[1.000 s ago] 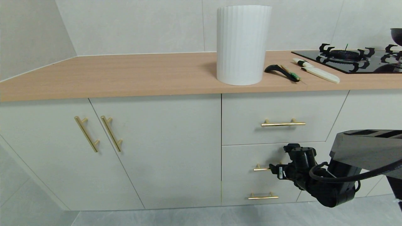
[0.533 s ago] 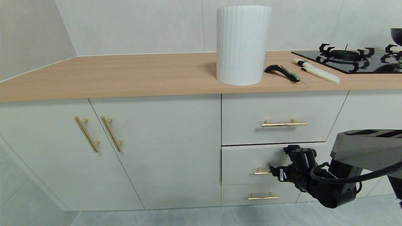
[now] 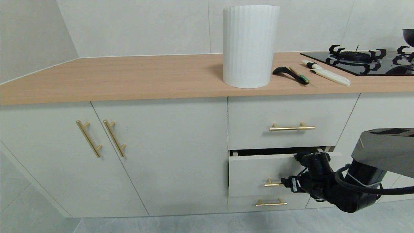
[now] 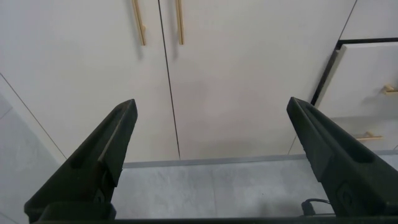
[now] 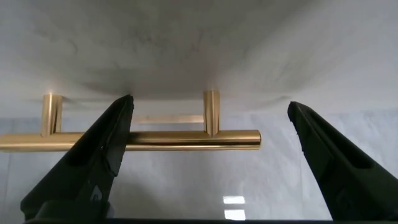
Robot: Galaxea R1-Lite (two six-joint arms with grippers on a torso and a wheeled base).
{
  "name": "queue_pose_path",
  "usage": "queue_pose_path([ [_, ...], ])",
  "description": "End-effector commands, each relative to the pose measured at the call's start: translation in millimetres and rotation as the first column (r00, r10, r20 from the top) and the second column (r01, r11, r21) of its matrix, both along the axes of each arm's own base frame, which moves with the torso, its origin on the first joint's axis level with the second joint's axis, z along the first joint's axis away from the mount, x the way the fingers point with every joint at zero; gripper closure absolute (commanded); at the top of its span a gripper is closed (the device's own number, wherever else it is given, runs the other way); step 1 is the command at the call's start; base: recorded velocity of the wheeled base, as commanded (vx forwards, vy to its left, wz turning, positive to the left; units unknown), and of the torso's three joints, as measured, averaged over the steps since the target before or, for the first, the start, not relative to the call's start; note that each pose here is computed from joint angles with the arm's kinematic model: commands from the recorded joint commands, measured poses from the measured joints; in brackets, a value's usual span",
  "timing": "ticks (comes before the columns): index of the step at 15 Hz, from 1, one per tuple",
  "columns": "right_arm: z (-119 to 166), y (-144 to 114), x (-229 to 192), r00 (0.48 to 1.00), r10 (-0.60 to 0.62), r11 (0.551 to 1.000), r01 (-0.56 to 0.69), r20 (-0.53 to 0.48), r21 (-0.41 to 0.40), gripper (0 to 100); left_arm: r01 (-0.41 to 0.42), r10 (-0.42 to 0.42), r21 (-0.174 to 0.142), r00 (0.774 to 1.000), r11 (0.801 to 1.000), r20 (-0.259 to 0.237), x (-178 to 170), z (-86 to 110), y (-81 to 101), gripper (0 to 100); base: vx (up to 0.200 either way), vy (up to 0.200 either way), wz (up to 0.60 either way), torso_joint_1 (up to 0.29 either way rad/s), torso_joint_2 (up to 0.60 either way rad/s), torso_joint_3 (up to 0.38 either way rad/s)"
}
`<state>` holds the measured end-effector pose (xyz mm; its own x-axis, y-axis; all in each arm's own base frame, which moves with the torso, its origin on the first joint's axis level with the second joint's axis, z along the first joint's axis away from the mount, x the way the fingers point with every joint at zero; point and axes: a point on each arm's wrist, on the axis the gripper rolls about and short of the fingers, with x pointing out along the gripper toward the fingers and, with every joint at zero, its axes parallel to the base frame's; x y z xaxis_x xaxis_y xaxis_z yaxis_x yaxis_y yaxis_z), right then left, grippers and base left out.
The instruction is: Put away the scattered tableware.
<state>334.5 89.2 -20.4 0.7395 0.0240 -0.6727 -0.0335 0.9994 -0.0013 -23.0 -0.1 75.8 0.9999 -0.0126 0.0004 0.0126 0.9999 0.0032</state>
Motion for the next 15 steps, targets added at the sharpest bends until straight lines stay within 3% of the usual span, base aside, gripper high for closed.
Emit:
queue_pose_path([
  [1,40.9,0.8,-12.9,0.999,0.038,0.999,-0.039,0.022,0.032,0,0.000,0.000,0.000,1.000,1.000,0.000,0.0,0.0,0.0,0,0.000,0.000,0.00,0.000,0.00,0.000],
  [4,95.1,2.9,-43.3,0.993,0.118,0.991,-0.117,-0.016,0.071,0,0.001,-0.001,0.000,1.000,1.000,0.000,0.0,0.0,0.0,0,0.000,0.000,0.00,0.000,0.00,0.000],
  [8,139.8,9.5,-65.9,0.981,0.164,0.980,-0.174,0.107,0.097,0,0.000,0.000,0.000,1.000,1.000,0.000,0.0,0.0,0.0,0,0.000,0.000,0.00,0.000,0.00,0.000],
  [11,140.1,13.9,-68.6,0.978,0.176,0.978,-0.187,0.113,0.096,0,0.000,0.000,0.000,1.000,1.000,0.000,0.0,0.0,0.0,0,0.000,0.000,0.00,0.000,0.00,0.000],
  [15,108.5,22.3,-46.7,0.980,0.165,0.980,-0.176,0.115,0.089,0,0.000,0.000,0.000,1.000,1.000,0.000,0.0,0.0,0.0,0,0.000,0.000,0.00,0.000,0.00,0.000],
])
